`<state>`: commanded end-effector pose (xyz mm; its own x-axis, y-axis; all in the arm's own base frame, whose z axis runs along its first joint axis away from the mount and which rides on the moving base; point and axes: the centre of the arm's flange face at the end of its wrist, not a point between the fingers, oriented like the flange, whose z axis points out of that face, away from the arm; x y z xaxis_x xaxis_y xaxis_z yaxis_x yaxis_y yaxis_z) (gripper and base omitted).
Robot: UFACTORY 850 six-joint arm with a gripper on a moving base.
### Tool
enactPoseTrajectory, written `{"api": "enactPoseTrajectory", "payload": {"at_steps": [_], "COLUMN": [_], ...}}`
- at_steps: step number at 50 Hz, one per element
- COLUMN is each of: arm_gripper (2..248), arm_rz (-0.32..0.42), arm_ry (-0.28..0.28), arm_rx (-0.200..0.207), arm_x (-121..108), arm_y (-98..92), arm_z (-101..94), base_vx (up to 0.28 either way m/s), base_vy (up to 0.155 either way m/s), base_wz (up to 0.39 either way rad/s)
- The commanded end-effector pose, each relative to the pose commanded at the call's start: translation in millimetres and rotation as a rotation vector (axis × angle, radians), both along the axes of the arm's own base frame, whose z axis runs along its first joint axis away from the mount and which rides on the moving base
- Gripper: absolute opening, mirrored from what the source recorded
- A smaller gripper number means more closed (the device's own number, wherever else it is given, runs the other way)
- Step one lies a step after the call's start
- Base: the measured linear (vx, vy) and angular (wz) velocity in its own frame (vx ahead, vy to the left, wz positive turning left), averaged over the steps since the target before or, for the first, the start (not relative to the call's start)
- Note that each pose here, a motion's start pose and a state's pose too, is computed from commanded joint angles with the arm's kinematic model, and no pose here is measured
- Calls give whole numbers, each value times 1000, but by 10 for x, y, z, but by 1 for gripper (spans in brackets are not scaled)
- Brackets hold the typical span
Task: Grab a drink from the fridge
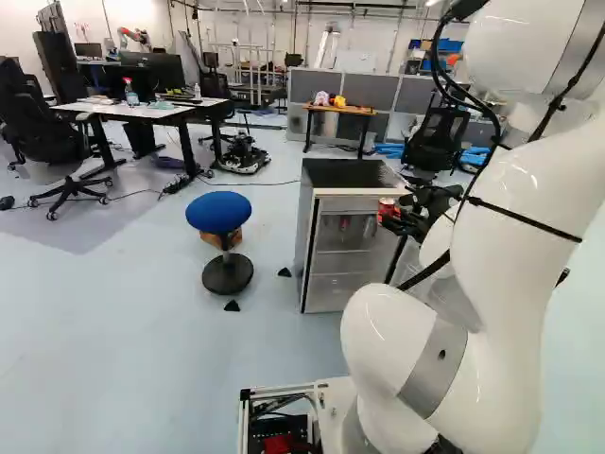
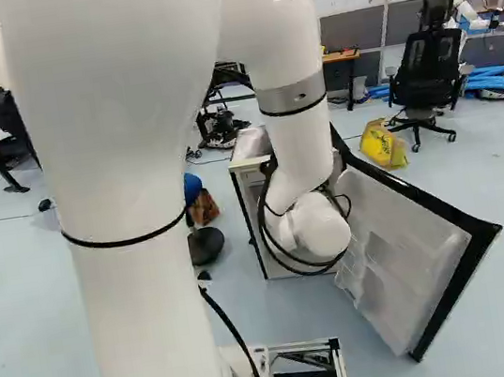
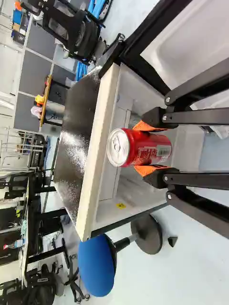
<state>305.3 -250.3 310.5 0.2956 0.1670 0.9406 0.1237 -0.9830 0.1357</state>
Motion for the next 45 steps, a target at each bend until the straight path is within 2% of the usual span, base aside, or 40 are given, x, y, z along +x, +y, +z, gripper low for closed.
{"api": "enactPoseTrajectory", "payload": {"at_steps": [25,45], "arm_gripper": [92,92], "arm_rz": [-35,-54], "arm_ry": [8,-22], "arm_rx": [-58,-99], "arm_x": [47,188], "arm_y": [-32,-86], "arm_z": [241,454], "base_vx": [0,0], "base_vy": [0,0], "base_wz": [0,0]}}
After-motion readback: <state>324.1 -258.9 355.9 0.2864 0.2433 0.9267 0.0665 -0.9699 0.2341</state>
